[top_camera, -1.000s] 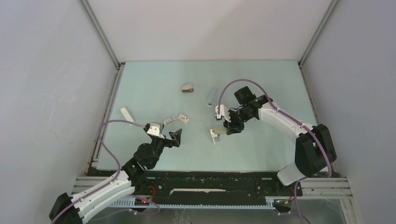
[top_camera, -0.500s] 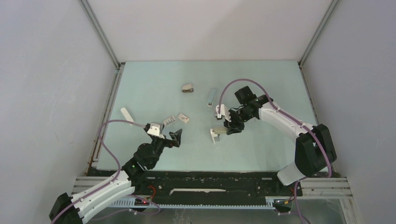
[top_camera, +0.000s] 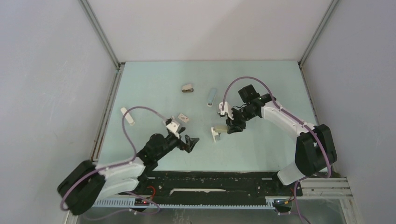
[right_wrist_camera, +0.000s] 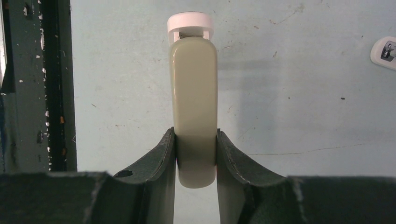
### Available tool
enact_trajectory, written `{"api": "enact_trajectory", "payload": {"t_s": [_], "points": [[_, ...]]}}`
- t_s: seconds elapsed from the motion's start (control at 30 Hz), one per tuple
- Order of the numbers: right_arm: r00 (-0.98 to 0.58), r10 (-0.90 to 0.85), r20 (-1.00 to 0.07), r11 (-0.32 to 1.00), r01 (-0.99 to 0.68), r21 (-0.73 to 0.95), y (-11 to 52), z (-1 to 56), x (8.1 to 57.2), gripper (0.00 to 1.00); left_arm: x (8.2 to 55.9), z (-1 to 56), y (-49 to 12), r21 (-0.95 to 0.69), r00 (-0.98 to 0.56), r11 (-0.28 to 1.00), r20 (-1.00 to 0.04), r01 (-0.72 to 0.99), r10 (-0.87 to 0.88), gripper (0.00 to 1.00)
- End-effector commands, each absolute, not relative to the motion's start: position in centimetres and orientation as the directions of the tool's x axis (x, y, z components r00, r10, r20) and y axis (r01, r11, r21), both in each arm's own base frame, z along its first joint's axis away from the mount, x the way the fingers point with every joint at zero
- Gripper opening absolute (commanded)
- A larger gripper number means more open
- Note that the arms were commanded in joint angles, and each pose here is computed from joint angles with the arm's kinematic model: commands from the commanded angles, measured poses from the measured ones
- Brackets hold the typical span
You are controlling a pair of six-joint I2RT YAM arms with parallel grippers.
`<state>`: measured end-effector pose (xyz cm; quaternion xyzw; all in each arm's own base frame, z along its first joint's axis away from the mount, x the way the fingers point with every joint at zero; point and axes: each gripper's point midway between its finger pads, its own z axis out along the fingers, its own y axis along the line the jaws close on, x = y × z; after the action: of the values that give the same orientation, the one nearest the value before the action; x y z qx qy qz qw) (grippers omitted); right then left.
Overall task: Unload the staples from the stapler
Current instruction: Unload the staple at the center of the board.
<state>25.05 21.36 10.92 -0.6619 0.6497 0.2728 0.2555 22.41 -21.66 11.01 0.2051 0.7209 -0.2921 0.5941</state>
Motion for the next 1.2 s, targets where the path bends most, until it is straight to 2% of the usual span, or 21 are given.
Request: {"api": "enact_trajectory", "payload": {"t_s": [0.0,0.2,0.4,0.6,0.8,0.9,1.17], "points": [[0.032,-0.656,-0.754,-0.045,-0.999,-0.003,21.9,13.2,24.5,0.0,22.5,15.8,-27.5,-0.173,-0.143,0.502,-0.985,0.848,-0.098,1.0],[0.024,-0.639,-0.769,-0.04,-0.999,0.002,21.8,13.6,24.6,0.0,22.1,14.8,-31.3,-0.122,-0.111,0.306,-0.992,0.944,-0.054,1.0],[0.025,-0.621,-0.783,-0.038,-0.999,-0.002,21.8,14.1,24.6,0.0,21.0,14.0,-32.6,-0.085,-0.074,0.186,-0.995,0.979,-0.065,0.98],[0.039,-0.594,-0.804,-0.054,-0.999,-0.009,22.1,15.0,24.1,0.0,21.6,12.6,-33.4,-0.105,-0.099,0.168,-0.994,0.98,-0.048,0.93],[0.052,-0.572,-0.819,-0.075,-0.997,-0.011,22.3,15.6,23.6,0.0,22.9,11.8,-33.7,-0.103,-0.098,0.204,-0.995,0.973,-0.032,0.89],[0.056,-0.566,-0.822,-0.081,-0.997,-0.013,22.3,15.7,23.5,0.0,23.3,11.5,-34.1,-0.105,-0.104,0.196,-0.994,0.975,-0.016,0.82],[0.031,-0.58,-0.814,-0.044,-0.999,-0.007,22.1,15.4,24.2,0.0,23.0,10.9,-34.7,-0.137,-0.141,0.149,-0.99,0.979,0.019,0.54]]}}
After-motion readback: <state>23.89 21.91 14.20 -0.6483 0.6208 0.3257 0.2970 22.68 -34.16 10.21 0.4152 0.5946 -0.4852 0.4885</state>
